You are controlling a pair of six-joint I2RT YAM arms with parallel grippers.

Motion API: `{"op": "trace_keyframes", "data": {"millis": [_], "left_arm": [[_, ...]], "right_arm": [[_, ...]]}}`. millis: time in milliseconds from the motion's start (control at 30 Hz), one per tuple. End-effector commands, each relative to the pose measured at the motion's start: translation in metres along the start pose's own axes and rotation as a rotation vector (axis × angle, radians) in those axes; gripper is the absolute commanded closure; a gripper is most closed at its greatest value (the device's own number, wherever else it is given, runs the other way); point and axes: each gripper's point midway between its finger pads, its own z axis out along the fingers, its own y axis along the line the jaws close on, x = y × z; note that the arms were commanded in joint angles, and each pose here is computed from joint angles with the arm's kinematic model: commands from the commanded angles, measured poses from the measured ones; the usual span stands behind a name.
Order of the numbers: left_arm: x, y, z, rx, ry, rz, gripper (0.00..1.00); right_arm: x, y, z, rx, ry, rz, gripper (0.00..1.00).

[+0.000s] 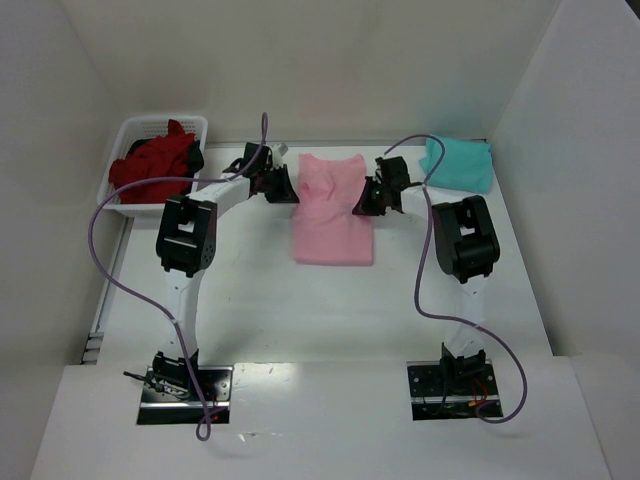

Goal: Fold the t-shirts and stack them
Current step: Fold the folded rectangular tshirt in 1/3 of the way, then grab one side of the 2/3 rectangular tshirt with both arms

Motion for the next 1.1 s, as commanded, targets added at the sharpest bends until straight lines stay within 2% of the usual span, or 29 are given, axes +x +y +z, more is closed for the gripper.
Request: {"op": "trace_keyframes", "data": {"millis": [0, 200, 333, 400, 500, 567, 633, 733, 767, 833, 900, 1067], "left_arm": [[-0.018, -0.008, 0.000, 0.016, -0.047, 0.044, 0.91], [-0.038, -0.020, -0.022, 0.002, -0.102, 0.100, 0.82], [-0.047, -0.033, -0.046, -0.003, -0.122, 0.136, 0.75], [-0.047, -0.044, -0.068, 0.003, -0.139, 0.150, 0.60], [-0.039, -0.056, -0.098, 0.006, -0.150, 0.166, 0.33], [-0.029, -0.062, -0.116, 0.008, -0.156, 0.164, 0.25], [-0.012, -0.061, -0.125, 0.007, -0.129, 0.142, 0.11], [0.018, -0.067, -0.133, 0.014, -0.083, 0.112, 0.02], [0.032, -0.070, -0.133, 0.018, -0.056, 0.110, 0.01], [0.060, -0.067, -0.129, 0.009, 0.011, 0.068, 0.01], [0.085, -0.071, -0.127, 0.027, 0.087, 0.035, 0.01], [0.146, -0.072, -0.118, 0.009, 0.241, -0.013, 0.01]], "right_arm": [[-0.044, 0.001, -0.007, 0.001, -0.113, -0.028, 1.00], [-0.087, 0.002, -0.026, -0.005, -0.212, -0.037, 1.00], [-0.114, 0.021, -0.058, -0.026, -0.274, -0.066, 0.97], [-0.117, 0.030, -0.077, -0.035, -0.295, -0.079, 0.88], [-0.111, 0.039, -0.109, -0.040, -0.324, -0.087, 0.58], [-0.099, 0.040, -0.125, -0.042, -0.325, -0.077, 0.40], [-0.082, 0.038, -0.138, -0.039, -0.317, -0.065, 0.29], [-0.051, 0.031, -0.151, -0.037, -0.279, -0.043, 0.14], [-0.038, 0.027, -0.151, -0.031, -0.252, -0.030, 0.12], [-0.016, 0.020, -0.157, -0.011, -0.215, 0.003, 0.00], [0.014, 0.012, -0.153, 0.038, -0.142, 0.017, 0.00], [0.060, 0.009, -0.151, 0.100, -0.051, -0.017, 0.00]]}}
